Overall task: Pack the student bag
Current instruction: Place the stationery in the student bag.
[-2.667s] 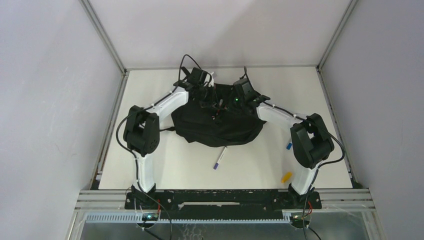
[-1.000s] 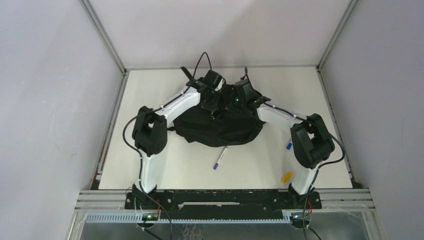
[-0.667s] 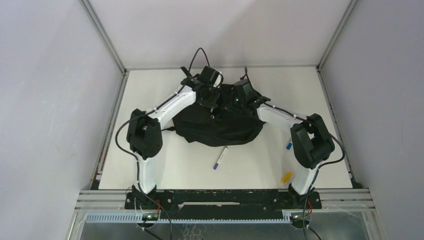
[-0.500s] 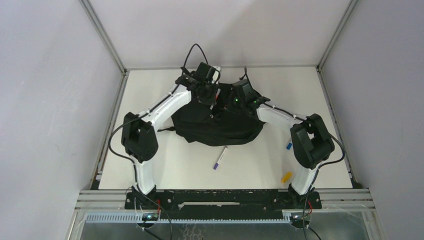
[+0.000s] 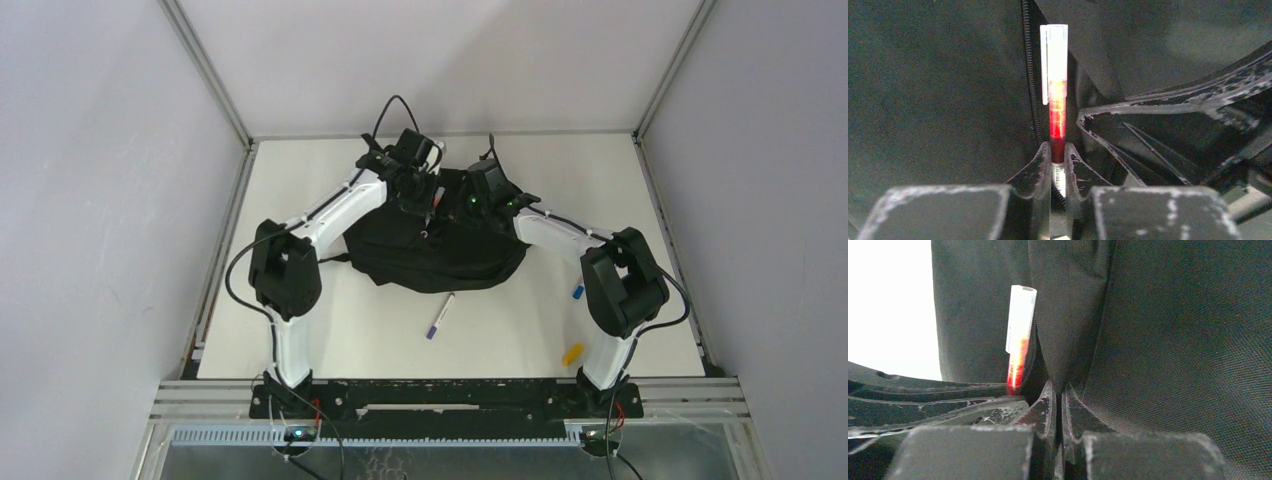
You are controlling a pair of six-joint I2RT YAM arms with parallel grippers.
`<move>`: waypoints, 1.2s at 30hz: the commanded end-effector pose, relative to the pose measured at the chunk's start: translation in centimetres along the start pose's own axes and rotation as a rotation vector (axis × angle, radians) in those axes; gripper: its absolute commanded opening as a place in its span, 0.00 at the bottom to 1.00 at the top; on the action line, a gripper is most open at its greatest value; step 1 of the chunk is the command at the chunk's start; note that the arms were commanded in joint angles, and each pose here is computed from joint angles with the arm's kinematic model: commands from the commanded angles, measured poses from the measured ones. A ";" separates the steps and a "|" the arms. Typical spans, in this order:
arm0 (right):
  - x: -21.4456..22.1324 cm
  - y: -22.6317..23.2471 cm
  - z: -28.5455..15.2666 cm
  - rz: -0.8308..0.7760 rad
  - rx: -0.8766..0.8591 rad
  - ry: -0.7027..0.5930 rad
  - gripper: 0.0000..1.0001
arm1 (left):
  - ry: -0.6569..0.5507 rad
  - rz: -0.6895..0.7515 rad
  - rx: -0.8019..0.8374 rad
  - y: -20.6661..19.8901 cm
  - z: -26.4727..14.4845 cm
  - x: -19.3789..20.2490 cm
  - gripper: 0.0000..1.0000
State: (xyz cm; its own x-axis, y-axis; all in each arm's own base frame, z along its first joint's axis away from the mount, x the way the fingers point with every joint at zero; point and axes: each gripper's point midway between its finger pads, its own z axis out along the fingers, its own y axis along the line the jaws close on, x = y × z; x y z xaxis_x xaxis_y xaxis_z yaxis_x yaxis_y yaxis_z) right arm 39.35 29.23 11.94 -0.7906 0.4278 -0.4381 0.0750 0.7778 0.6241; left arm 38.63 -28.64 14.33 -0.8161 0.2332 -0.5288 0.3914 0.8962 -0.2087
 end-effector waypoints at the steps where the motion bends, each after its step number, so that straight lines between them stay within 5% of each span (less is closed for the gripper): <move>1: -2.2 3.0 -1.9 -0.004 -0.087 -0.074 0.00 | -0.007 0.011 0.043 -0.9 -0.9 -0.5 0.19; 7: -2.3 3.2 -1.9 0.001 -0.099 -0.074 0.00 | -0.032 0.013 -0.005 -0.2 -2.6 -0.7 0.41; 15: -2.4 3.3 -2.1 0.002 -0.098 -0.077 0.00 | -0.121 -0.008 -0.068 0.7 -4.6 -2.3 0.37; 20: -2.6 3.5 -2.4 0.001 -0.104 -0.086 0.00 | -0.107 0.025 -0.131 1.4 -2.9 -1.8 0.62; 36: -2.3 3.5 -2.4 0.001 -0.103 -0.074 0.00 | -0.048 0.014 -0.292 4.1 4.4 -1.2 0.59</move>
State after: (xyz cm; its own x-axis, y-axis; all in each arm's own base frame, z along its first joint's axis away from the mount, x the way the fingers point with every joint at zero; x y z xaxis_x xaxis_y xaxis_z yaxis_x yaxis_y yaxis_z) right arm 39.33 29.17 12.22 -0.7872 0.4345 -0.4376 0.0790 0.7748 0.6273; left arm 41.41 -26.80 9.32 -0.8119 0.2598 -0.5228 0.2951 0.9553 0.0164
